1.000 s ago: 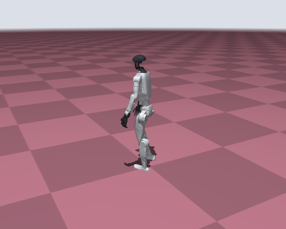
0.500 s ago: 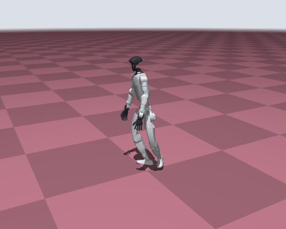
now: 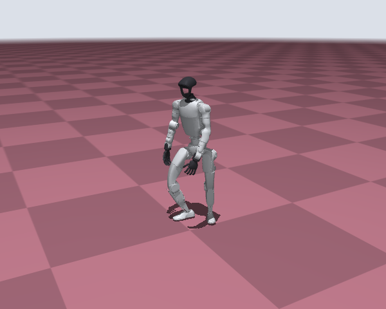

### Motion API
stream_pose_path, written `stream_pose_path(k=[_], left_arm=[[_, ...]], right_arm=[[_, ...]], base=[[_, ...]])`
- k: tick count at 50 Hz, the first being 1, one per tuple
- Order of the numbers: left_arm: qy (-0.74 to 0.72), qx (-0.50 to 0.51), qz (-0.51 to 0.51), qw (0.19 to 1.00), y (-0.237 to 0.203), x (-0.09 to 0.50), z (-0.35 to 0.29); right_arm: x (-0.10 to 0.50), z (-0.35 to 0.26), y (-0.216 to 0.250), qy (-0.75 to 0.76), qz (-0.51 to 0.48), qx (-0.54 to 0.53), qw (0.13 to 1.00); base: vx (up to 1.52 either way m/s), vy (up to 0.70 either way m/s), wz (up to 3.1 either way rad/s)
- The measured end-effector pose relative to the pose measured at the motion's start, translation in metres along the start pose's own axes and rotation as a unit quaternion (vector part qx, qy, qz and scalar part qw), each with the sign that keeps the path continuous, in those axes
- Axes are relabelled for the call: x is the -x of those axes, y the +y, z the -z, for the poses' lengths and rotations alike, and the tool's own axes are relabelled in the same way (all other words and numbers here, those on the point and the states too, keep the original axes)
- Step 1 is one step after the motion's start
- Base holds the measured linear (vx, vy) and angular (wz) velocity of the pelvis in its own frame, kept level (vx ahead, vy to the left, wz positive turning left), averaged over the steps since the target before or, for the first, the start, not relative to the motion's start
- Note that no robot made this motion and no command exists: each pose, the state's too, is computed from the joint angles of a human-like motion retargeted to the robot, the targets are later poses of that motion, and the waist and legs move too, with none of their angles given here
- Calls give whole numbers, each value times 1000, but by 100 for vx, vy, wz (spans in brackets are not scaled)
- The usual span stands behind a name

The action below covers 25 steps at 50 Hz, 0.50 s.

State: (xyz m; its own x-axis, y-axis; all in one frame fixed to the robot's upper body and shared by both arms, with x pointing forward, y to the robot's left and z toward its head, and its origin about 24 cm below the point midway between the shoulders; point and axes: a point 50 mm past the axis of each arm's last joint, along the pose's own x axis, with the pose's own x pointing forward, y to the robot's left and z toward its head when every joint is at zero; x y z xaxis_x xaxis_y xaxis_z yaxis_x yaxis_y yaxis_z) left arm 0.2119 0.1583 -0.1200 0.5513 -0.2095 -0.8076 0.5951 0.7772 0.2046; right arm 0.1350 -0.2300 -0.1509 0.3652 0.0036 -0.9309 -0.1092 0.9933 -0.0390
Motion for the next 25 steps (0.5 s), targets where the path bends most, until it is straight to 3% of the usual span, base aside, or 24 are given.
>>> stream_pose_path(k=[8,25], left_arm=[[75,30,-21,997,1,5,36],[192,242,-122,943,1,39,121]], right_arm=[[-1,5,5,19,-10,-16,1000],[2,-40,-16,-55,26,-69,996]], base=[[-2,-3,63],[2,-9,-14]])
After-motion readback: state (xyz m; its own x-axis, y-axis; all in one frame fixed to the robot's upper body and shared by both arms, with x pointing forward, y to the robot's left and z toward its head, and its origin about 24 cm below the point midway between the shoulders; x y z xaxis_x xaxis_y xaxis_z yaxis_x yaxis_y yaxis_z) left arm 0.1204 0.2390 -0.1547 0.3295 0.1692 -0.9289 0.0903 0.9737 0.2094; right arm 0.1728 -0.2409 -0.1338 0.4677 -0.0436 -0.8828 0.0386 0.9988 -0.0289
